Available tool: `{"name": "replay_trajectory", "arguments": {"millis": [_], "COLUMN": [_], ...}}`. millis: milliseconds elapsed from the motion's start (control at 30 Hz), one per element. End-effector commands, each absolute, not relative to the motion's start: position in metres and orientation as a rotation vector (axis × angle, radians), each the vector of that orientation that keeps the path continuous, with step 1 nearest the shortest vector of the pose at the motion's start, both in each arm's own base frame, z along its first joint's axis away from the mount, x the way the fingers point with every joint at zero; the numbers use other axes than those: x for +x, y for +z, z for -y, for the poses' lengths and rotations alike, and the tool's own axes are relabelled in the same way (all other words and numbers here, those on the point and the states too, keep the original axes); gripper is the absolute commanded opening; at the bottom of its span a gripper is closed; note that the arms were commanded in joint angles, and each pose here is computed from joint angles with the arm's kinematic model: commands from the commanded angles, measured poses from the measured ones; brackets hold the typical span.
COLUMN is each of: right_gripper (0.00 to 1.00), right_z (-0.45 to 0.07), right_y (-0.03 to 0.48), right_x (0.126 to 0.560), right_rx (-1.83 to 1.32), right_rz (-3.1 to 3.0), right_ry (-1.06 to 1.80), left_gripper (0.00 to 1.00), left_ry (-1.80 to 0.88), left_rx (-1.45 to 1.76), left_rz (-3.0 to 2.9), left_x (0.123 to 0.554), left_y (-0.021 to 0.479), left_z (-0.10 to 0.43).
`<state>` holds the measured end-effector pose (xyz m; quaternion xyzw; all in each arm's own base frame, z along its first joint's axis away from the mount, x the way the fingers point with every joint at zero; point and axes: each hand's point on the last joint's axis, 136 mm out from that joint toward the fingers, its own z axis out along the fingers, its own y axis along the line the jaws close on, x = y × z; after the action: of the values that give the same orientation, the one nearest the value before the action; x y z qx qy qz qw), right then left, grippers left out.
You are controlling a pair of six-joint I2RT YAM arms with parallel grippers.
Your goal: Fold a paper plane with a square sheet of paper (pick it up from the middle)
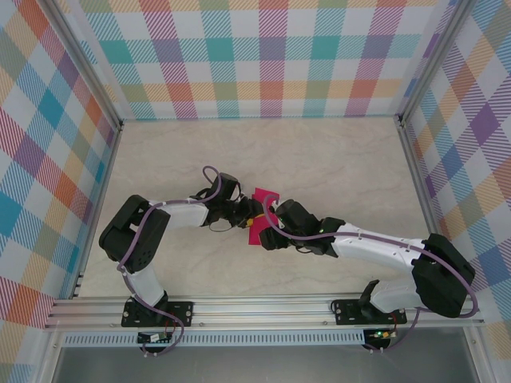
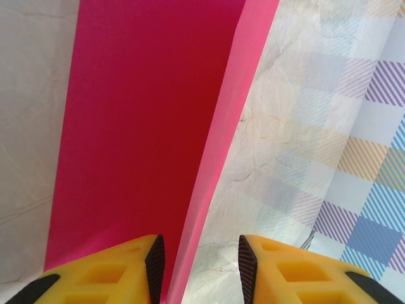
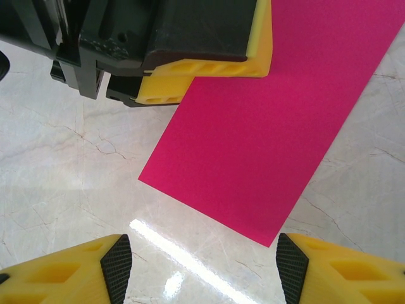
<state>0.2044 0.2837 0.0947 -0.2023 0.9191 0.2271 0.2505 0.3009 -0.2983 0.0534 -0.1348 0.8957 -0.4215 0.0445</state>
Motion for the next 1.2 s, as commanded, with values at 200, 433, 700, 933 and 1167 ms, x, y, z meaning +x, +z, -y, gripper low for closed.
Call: {"name": "replay_trajectory", "arguments": {"millis": [200, 433, 700, 933, 1167], "right_gripper": [0.62, 0.63, 0.7, 0.69, 0.57], "right_z": [-0.29, -0.309, -0.32, -0.326, -0.332], "right_y": [0.096, 0.098, 0.088, 0.077, 0.071], "right_x": [0.202, 0.194, 0.197, 0.203, 0.211], "right_rx": [-0.602, -0.712, -0.755, -0.769, -0.763], "right_rz": [-2.48, -2.45, -2.454, -2.459, -2.453], "right_ry": [0.634, 0.612, 0.506, 0.386, 0.285], "left_gripper": [0.2, 0.12, 0.12, 0.12, 0.12], "left_ry": [-1.254, -1.244, -1.258, -1.265, -1.263], "left_rx": [-0.391, -0.416, -0.416, -0.415, -0.415], "left_rz": [-2.774, -2.779, -2.775, -2.771, -2.768], "left_x": [0.29, 0.293, 0.295, 0.295, 0.295], "left_y": [0.055, 0.057, 0.061, 0.063, 0.064], "left_z": [0.296, 0.296, 0.299, 0.299, 0.299]}}
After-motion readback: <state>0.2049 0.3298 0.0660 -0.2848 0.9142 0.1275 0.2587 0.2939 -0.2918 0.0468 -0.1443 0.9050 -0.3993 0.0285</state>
